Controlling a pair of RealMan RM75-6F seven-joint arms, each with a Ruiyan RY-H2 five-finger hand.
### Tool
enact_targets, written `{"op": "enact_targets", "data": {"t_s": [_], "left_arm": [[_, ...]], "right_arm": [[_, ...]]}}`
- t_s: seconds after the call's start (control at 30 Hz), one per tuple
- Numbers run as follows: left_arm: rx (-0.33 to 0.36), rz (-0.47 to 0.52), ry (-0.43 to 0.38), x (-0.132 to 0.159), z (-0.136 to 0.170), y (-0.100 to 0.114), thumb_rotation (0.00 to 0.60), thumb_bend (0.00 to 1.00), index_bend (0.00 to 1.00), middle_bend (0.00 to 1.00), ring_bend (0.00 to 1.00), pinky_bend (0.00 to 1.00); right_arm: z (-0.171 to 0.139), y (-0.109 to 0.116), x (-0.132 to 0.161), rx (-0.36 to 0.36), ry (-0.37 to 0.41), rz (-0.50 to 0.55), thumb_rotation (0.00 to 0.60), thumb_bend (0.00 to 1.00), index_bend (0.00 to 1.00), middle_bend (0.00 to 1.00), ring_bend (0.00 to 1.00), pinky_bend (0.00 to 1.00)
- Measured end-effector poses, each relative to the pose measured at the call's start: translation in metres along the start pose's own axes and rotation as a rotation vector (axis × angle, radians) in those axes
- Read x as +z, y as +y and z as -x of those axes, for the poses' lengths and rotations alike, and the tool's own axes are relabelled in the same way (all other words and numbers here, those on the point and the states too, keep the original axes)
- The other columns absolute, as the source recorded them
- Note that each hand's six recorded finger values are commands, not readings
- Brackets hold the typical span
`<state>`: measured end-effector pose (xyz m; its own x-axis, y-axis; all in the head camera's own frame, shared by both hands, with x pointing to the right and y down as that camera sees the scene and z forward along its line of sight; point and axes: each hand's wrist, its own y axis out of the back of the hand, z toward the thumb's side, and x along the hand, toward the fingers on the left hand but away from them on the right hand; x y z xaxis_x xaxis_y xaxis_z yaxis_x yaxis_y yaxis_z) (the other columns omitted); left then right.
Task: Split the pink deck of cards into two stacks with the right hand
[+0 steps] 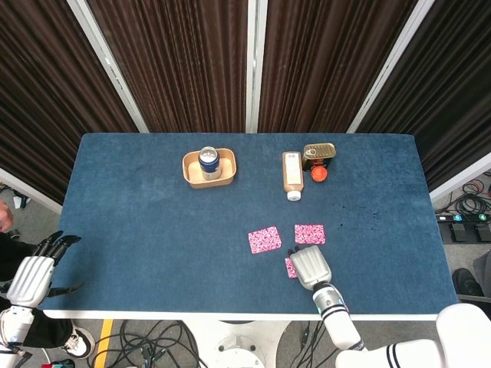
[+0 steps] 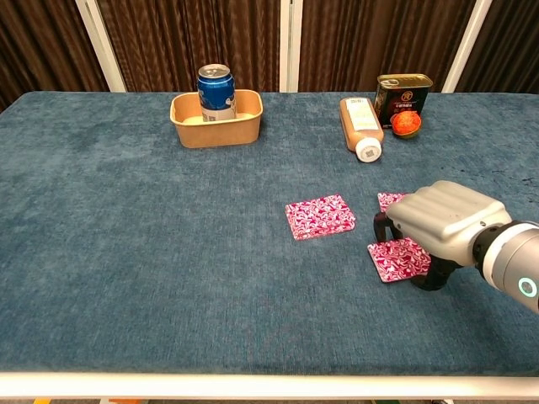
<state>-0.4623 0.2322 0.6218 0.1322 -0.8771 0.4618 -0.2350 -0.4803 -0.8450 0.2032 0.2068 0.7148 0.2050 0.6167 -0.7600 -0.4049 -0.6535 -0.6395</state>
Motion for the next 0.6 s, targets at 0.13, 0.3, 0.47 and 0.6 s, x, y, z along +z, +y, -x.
{"op": "enact_targets", "data": {"t_s": [0.13,0.3,0.47,0.6], "left_arm": [[0.0,0.002,-0.001,0.0,0.0,0.0,0.6,0.0,0.17,0.16,0.07,0.16],[0.0,0.005,-0.002,0.001,0.0,0.0,0.6,0.0,0.17,0.16,0.07,0.16],[0.004,0.004,-0.001,0.001,0.001,0.001,0.6,0.0,0.17,0.16,0.07,0.16],[0.006,0.004,0.0,0.0,0.001,0.002,0.6,0.0,0.17,0.16,0.07,0.16]], "right_arm": [[0.001,-0.002,-0.002,0.016,0.001,0.001,0.6,0.16,0.28,0.3,0.7,0.82],[-0.001,-0.001,-0.005,0.02,0.0,0.002,0.6,0.15,0.21,0.26,0.7,0.82],[-0.004,0.002,-0.01,0.017,0.0,0.011,0.6,0.14,0.17,0.23,0.7,0.82],[-0.01,0.013,-0.016,-0.013,0.002,0.043,0.6,0.13,0.17,0.24,0.7,0.82]]}}
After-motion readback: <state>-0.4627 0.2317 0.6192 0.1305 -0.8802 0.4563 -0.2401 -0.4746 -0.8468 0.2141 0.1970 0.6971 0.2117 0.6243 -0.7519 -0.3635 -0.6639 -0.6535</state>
